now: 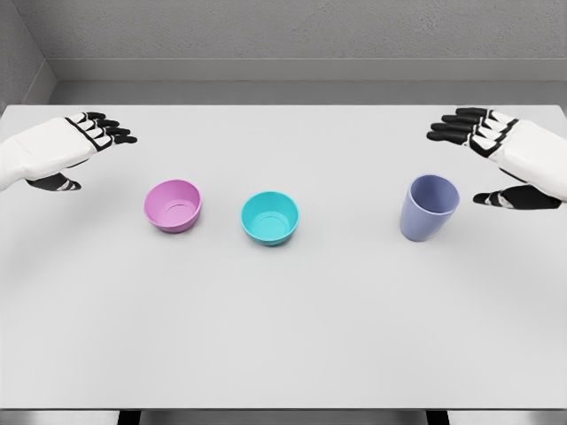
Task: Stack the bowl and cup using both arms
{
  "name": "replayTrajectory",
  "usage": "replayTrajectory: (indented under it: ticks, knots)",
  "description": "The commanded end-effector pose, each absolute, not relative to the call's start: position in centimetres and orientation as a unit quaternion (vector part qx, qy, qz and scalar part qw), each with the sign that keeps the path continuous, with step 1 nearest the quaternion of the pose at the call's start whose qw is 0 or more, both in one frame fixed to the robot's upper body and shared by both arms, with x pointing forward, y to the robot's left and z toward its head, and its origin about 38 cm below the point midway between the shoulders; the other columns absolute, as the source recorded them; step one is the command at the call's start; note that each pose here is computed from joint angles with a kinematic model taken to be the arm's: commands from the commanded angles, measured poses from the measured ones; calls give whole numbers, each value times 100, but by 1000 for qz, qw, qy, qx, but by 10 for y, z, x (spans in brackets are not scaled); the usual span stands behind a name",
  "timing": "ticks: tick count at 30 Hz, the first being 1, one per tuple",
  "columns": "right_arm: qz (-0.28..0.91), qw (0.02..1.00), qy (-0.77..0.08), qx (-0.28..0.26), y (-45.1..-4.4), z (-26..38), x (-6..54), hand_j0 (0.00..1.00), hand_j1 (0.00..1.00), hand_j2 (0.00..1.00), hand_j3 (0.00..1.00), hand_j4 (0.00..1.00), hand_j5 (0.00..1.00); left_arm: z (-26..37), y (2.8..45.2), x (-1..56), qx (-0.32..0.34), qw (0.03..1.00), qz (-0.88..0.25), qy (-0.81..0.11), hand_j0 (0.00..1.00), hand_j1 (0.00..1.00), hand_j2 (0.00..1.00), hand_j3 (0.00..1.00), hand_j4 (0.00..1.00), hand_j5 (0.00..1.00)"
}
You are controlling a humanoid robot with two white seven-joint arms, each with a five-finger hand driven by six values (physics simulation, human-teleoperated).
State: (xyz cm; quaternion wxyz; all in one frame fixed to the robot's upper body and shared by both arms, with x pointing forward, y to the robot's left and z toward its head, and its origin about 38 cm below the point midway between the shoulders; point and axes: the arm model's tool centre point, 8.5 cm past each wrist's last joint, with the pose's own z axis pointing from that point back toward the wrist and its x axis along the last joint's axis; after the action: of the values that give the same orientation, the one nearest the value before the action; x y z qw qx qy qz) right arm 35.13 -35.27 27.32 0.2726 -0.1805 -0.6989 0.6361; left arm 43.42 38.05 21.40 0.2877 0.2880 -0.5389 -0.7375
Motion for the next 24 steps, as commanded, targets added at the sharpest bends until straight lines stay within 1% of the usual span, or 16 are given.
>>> replayTrajectory:
  ticks: [1, 3, 6, 8, 10, 13, 14, 16, 24]
  knots:
    - [635, 273, -700, -179, -353, 274, 351, 100, 100, 100, 100, 100, 100, 215, 381, 434, 288, 288, -736, -541, 100, 100, 100, 100, 100, 100]
    - [636, 269, -700, -184, -353, 279, 352, 100, 100, 100, 100, 100, 100, 215, 381, 434, 288, 289, -736, -540, 100, 100, 100, 100, 100, 100]
    - [638, 266, -697, -189, -356, 284, 352, 100, 100, 100, 100, 100, 100, 206, 378, 434, 267, 305, -761, -507, 100, 100, 100, 100, 100, 100]
    - [637, 266, -698, -190, -356, 284, 352, 100, 100, 100, 100, 100, 100, 191, 356, 434, 218, 320, -773, -502, 100, 100, 100, 100, 100, 100]
    - [636, 268, -698, -191, -357, 284, 353, 100, 100, 100, 100, 100, 100, 192, 351, 435, 214, 317, -776, -502, 100, 100, 100, 100, 100, 100]
    - [637, 266, -698, -191, -357, 285, 353, 100, 100, 100, 100, 100, 100, 190, 343, 432, 198, 311, -798, -476, 100, 100, 100, 100, 100, 100]
    - [635, 261, -699, -199, -359, 292, 354, 100, 100, 100, 100, 100, 100, 188, 339, 430, 191, 308, -807, -467, 100, 100, 100, 100, 100, 100]
    - [631, 259, -700, -209, -364, 299, 355, 100, 100, 100, 100, 100, 100, 192, 329, 435, 189, 301, -806, -474, 100, 100, 100, 100, 100, 100]
    - [631, 259, -701, -210, -364, 299, 355, 100, 100, 100, 100, 100, 100, 190, 304, 440, 172, 289, -810, -480, 100, 100, 100, 100, 100, 100]
